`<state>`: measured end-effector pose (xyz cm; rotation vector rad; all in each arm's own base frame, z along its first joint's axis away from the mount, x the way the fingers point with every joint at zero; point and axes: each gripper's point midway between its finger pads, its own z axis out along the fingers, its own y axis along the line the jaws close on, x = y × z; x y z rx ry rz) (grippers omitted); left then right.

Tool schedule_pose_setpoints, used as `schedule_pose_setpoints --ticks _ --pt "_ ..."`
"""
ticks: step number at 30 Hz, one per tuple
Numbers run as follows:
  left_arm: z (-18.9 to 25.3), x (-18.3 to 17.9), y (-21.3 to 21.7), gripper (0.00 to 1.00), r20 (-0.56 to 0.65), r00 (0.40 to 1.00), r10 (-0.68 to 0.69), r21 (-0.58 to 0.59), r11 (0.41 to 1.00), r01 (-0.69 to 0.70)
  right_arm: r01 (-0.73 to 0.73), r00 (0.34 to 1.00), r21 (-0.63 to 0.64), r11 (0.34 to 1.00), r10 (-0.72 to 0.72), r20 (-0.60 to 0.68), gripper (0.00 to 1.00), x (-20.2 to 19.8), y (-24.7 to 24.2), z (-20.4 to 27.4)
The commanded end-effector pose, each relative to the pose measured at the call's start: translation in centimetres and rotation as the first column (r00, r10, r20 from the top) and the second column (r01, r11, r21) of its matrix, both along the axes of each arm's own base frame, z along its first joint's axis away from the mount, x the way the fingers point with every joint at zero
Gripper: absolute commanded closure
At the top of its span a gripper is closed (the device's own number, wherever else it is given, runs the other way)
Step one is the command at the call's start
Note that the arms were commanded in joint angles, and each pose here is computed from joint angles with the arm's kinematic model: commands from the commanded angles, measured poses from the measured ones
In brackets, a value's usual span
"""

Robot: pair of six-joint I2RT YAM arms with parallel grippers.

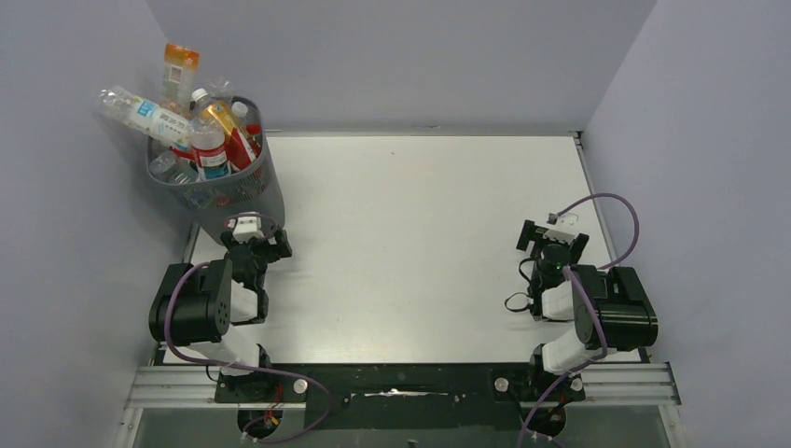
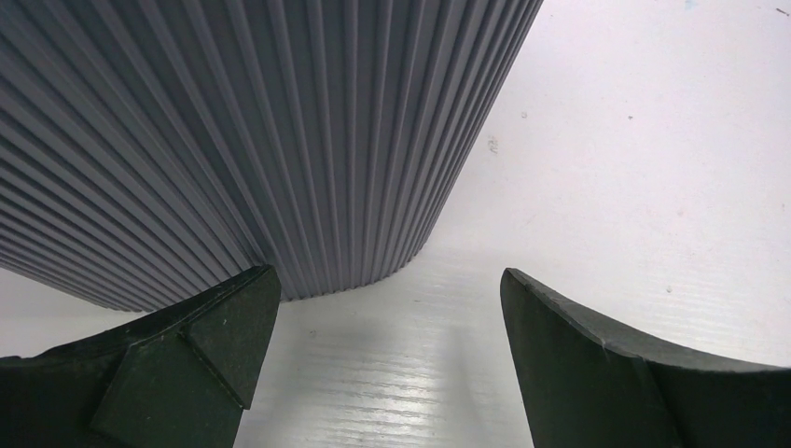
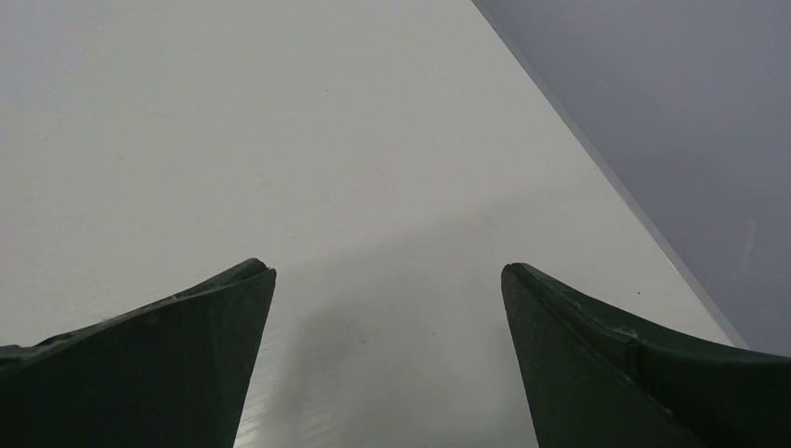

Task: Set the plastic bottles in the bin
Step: Reset both arms

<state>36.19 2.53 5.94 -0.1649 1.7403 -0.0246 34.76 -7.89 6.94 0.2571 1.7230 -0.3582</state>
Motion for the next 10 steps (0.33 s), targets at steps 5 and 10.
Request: schedule_pose_setpoints --ticks 5,10 --pt "1.92 1.2 0.39 0.1 0.062 0.998 0.014 0.027 1.0 -0.016 0.004 0.996 -0.013 1.0 -0.003 0.084 0.02 1.13 -0.33 2.41" --pt "1.92 1.21 0.36 0.1 0.063 0.998 0.014 0.027 1.0 -0.016 -0.007 0.997 -0.009 1.0 0.008 0.076 0.02 1.3 -0.35 2.31"
